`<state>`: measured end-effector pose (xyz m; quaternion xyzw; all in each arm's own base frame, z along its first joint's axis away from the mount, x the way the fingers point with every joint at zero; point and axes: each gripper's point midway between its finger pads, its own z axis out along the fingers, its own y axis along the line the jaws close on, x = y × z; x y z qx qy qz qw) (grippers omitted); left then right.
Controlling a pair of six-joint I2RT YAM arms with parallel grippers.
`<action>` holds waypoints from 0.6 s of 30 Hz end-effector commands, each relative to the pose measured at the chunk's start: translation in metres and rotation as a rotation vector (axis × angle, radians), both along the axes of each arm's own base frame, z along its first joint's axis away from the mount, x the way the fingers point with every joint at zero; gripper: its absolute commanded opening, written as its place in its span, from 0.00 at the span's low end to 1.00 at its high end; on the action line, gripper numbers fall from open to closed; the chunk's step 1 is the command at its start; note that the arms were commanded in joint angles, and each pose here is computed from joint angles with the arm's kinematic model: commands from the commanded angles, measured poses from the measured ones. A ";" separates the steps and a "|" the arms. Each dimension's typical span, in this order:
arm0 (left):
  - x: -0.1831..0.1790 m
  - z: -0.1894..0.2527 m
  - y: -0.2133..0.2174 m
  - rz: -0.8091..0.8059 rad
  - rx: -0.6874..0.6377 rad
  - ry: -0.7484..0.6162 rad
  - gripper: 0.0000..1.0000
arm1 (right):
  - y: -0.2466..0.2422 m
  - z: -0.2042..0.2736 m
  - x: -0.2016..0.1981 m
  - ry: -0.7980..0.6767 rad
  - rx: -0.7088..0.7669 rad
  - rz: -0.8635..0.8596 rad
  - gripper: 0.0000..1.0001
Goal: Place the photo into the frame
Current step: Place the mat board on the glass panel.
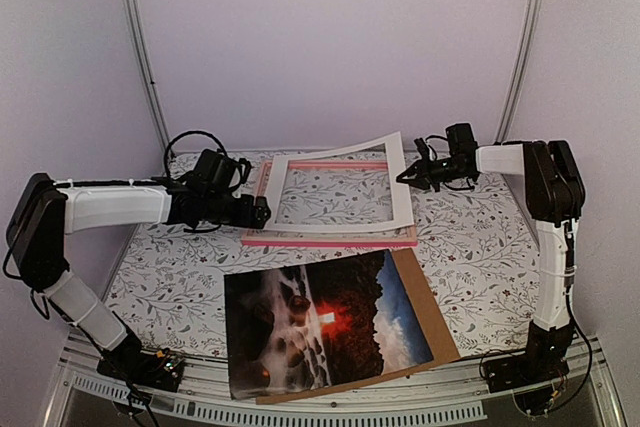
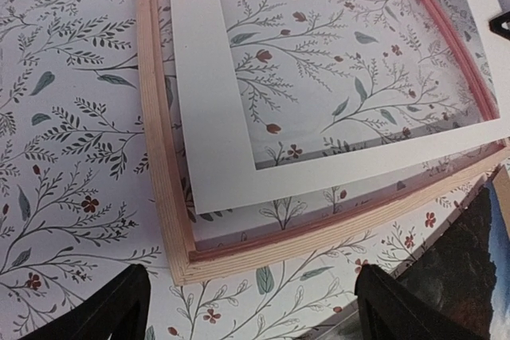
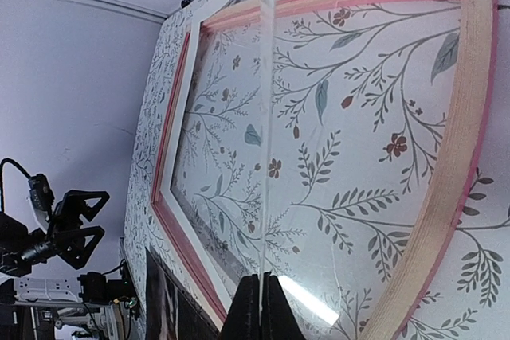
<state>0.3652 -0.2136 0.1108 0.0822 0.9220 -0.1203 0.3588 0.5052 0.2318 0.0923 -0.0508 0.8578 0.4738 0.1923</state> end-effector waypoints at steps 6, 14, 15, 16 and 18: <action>0.008 0.026 0.010 0.039 0.011 -0.068 0.93 | 0.008 -0.002 -0.003 0.036 -0.002 0.078 0.00; 0.014 0.037 0.022 0.078 0.046 -0.091 0.93 | 0.015 -0.003 -0.014 0.083 0.034 0.106 0.00; 0.015 0.039 0.024 0.084 0.046 -0.095 0.93 | 0.014 -0.003 -0.014 0.085 0.031 0.102 0.00; 0.015 0.040 0.025 0.086 0.046 -0.098 0.93 | 0.014 -0.003 -0.013 0.085 0.028 0.098 0.00; 0.015 0.043 0.027 0.091 0.045 -0.102 0.93 | 0.014 -0.004 -0.012 0.091 0.025 0.090 0.00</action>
